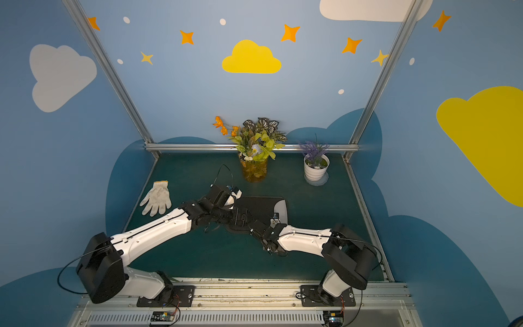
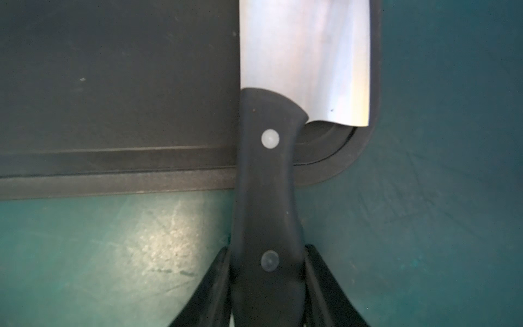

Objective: Align the knife with the edge of the cutting board
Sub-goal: Adjust the knife at the edge of the cutting board.

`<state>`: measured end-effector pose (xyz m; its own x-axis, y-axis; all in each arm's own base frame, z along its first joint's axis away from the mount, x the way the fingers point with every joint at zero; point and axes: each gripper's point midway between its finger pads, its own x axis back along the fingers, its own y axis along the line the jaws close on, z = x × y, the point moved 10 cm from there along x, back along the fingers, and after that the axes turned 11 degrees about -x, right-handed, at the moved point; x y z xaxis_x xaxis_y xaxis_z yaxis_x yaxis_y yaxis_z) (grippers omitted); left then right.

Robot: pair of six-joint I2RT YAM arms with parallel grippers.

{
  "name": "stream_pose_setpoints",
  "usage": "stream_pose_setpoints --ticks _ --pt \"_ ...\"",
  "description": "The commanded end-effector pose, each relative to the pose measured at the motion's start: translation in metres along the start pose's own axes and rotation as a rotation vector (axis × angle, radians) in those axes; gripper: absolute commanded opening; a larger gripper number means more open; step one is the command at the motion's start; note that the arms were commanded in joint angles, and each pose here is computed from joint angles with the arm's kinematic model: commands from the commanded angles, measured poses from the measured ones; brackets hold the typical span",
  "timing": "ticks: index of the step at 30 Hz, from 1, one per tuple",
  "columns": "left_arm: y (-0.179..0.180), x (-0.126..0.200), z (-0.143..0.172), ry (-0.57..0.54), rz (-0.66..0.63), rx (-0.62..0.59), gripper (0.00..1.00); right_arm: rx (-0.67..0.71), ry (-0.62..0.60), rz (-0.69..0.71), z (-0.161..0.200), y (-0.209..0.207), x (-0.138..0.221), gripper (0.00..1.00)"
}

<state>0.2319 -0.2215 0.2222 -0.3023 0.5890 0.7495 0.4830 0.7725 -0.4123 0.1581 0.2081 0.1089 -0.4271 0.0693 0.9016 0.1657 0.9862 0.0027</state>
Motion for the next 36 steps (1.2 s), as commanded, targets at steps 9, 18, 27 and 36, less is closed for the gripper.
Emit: stream_pose_setpoints --ticks 9,18,27,36 --pt "0.001 0.01 0.003 -0.01 -0.006 -0.015 1.0 -0.023 -0.065 0.049 -0.001 0.001 0.002 0.31" --pt "0.001 0.011 0.004 -0.012 -0.001 -0.01 1.0 -0.02 -0.078 0.05 0.001 0.003 0.005 0.28" --pt "0.001 0.011 0.006 -0.014 0.002 -0.006 1.0 0.0 -0.088 0.063 0.002 0.008 0.006 0.23" --pt "0.0 0.016 0.008 -0.025 0.004 -0.004 1.0 0.017 -0.09 0.069 0.001 0.013 0.008 0.2"
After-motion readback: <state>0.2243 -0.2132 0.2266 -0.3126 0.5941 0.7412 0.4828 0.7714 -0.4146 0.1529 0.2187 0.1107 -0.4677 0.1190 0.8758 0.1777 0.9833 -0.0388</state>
